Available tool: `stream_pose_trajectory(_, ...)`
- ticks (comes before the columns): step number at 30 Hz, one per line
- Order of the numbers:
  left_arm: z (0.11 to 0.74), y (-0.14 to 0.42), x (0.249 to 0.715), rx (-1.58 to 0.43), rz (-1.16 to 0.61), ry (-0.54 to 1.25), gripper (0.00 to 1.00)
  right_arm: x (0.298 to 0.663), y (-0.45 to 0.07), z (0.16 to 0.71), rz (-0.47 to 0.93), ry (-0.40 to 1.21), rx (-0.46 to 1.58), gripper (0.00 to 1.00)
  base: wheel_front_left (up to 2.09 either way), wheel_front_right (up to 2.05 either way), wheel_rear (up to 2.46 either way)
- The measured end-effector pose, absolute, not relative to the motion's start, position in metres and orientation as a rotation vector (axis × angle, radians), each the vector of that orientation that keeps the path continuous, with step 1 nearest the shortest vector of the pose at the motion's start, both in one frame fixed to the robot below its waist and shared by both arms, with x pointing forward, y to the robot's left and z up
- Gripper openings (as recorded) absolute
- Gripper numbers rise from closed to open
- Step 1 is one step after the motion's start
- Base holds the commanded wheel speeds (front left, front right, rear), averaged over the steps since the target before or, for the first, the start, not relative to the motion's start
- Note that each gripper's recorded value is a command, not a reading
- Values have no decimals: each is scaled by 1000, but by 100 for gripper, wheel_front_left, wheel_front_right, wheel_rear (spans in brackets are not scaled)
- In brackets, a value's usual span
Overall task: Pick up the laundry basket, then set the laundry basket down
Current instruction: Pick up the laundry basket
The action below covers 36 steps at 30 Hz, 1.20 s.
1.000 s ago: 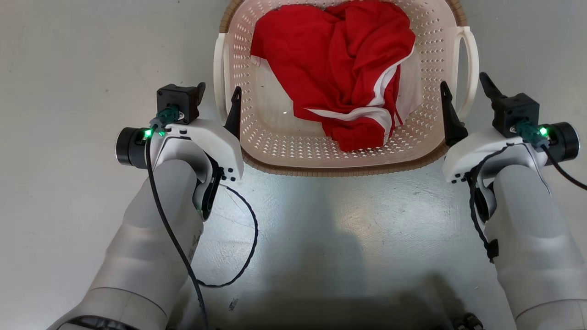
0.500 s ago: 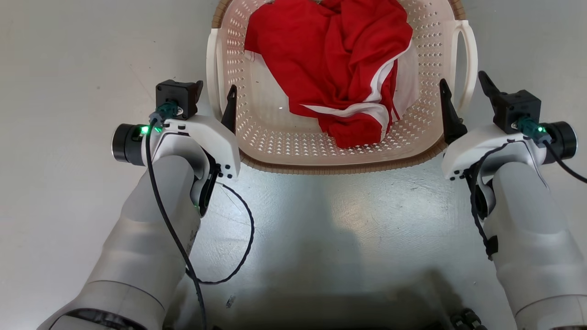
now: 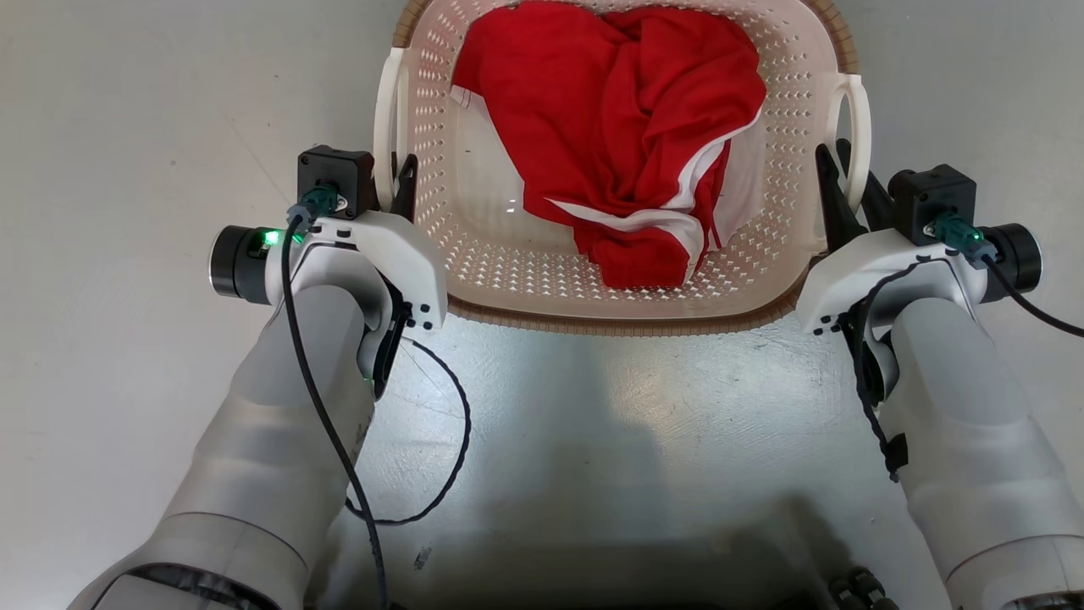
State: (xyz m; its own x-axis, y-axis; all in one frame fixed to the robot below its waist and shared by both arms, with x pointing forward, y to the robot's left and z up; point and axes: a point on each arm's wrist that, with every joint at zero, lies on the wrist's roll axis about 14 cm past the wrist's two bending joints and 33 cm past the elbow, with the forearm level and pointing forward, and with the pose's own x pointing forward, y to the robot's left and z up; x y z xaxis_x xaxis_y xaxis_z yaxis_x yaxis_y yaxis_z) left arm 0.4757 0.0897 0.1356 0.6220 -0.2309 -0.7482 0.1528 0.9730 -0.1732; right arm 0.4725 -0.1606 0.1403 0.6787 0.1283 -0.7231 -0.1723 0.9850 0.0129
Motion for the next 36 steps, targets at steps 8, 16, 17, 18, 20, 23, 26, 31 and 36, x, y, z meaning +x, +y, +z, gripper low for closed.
stream_pose_trajectory(8, 140, 93, 474, -75, -206, 877, 0, 468, -151, 142, 203, 821, -51, 0, 0, 0, 0)
stream_pose_trajectory(16, 153, 99, 467, -77, -181, 886, 0, 468, -146, 157, 219, 814, -54, 0, 0, 0, 0)
stream_pose_trajectory(17, 155, 100, 465, -77, -179, 892, 0, 468, -146, 159, 221, 813, -55, 0, 0, 0, 0)
stream_pose_trajectory(18, 157, 101, 462, -76, -177, 895, 0, 468, -145, 162, 224, 814, -57, 0, 0, 0, 0)
stream_pose_trajectory(20, 160, 102, 458, -78, -170, 902, 0, 468, -143, 166, 229, 818, -59, 0, 0, 0, 0)
stream_pose_trajectory(23, 168, 105, 455, -80, -160, 903, 0, 470, -142, 175, 235, 815, -65, 0, 0, 0, 0)
stream_pose_trajectory(26, 176, 107, 450, -78, -152, 904, 0, 470, -139, 184, 250, 818, -76, 0, 0, 0, 0)
stream_pose_trajectory(31, 190, 114, 437, -78, -130, 909, 0, 466, -132, 200, 269, 833, -78, 0, 0, 0, 0)
stream_pose_trajectory(36, 207, 116, 425, -63, -129, 901, 0, 448, -128, 214, 279, 865, -72, 0, 0, 0, 0)
